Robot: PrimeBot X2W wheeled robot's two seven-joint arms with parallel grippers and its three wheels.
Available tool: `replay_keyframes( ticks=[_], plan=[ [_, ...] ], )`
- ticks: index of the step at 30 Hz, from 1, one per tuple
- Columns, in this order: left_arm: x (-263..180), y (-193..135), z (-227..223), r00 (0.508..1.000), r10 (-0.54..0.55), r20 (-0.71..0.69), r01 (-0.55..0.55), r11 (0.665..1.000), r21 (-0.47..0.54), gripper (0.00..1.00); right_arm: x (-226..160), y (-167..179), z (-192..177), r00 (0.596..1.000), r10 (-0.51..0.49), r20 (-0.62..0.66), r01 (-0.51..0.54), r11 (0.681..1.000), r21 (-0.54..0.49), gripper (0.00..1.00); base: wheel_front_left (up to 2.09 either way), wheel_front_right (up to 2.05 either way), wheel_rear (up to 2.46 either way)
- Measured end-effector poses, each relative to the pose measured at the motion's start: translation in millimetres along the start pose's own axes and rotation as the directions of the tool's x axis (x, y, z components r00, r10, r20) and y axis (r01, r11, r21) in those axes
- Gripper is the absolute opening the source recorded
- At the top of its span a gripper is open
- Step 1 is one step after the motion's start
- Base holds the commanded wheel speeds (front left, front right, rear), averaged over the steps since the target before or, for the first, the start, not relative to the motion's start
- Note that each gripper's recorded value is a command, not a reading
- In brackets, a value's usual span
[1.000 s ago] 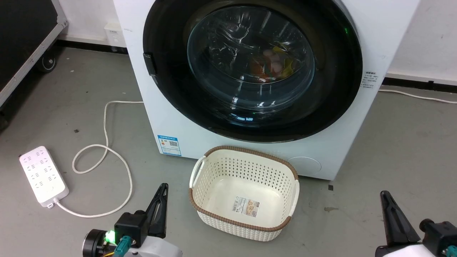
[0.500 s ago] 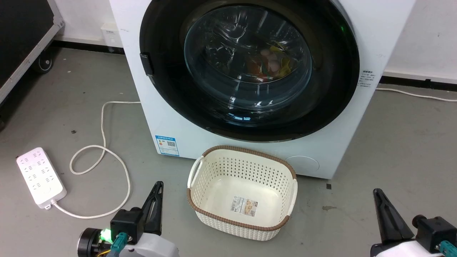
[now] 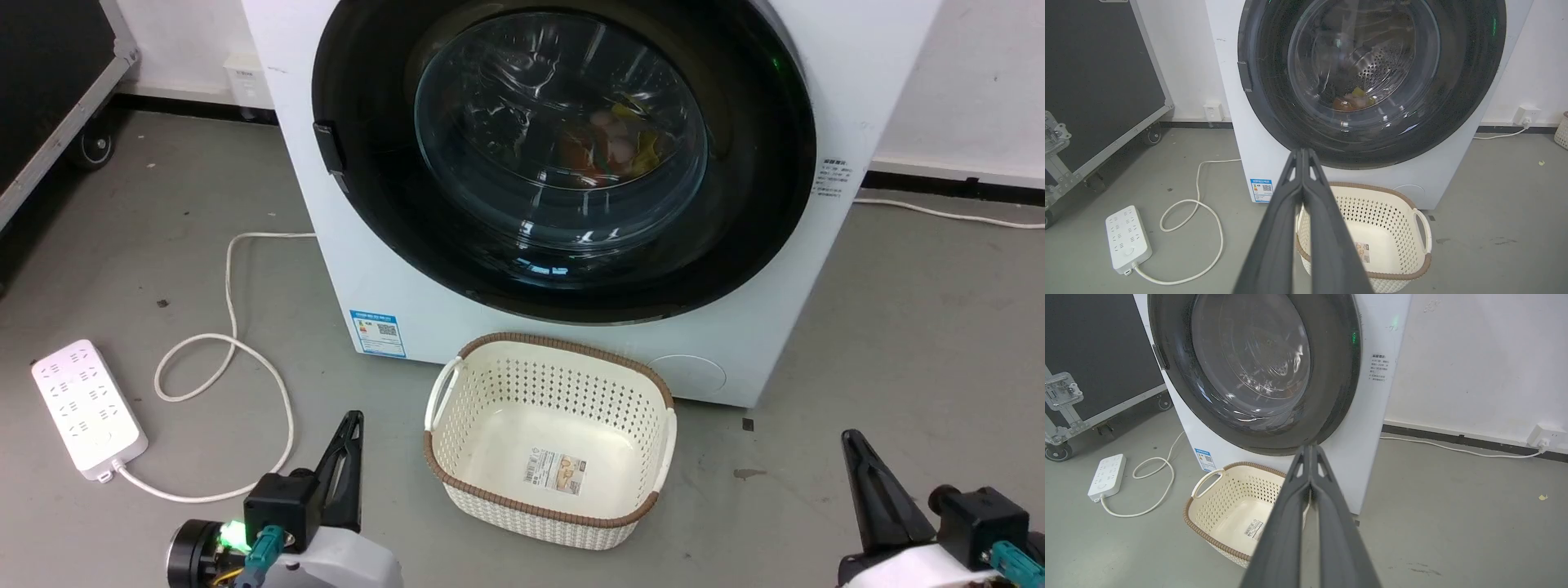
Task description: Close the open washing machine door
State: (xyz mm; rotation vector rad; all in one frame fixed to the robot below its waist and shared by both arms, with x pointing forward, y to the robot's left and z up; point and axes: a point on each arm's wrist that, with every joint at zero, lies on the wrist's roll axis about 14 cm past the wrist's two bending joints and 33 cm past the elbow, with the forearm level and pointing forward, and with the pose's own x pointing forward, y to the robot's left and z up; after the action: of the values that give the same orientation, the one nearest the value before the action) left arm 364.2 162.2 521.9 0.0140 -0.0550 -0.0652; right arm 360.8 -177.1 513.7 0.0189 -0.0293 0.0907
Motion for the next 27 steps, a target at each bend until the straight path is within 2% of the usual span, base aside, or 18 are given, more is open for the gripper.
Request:
replay_keyframes(
  ticks=[27],
  plan=[
    [4.5, 5.8, 3.4, 1.0, 0.022, -0.019, -0.022, 1.0, 0.01, 0.0, 3.8, 6.2, 2.5, 1.0, 0.017, -0.025, -0.017, 0.999, -0.028, 0.0, 0.0, 0.0, 0.0]
  ],
)
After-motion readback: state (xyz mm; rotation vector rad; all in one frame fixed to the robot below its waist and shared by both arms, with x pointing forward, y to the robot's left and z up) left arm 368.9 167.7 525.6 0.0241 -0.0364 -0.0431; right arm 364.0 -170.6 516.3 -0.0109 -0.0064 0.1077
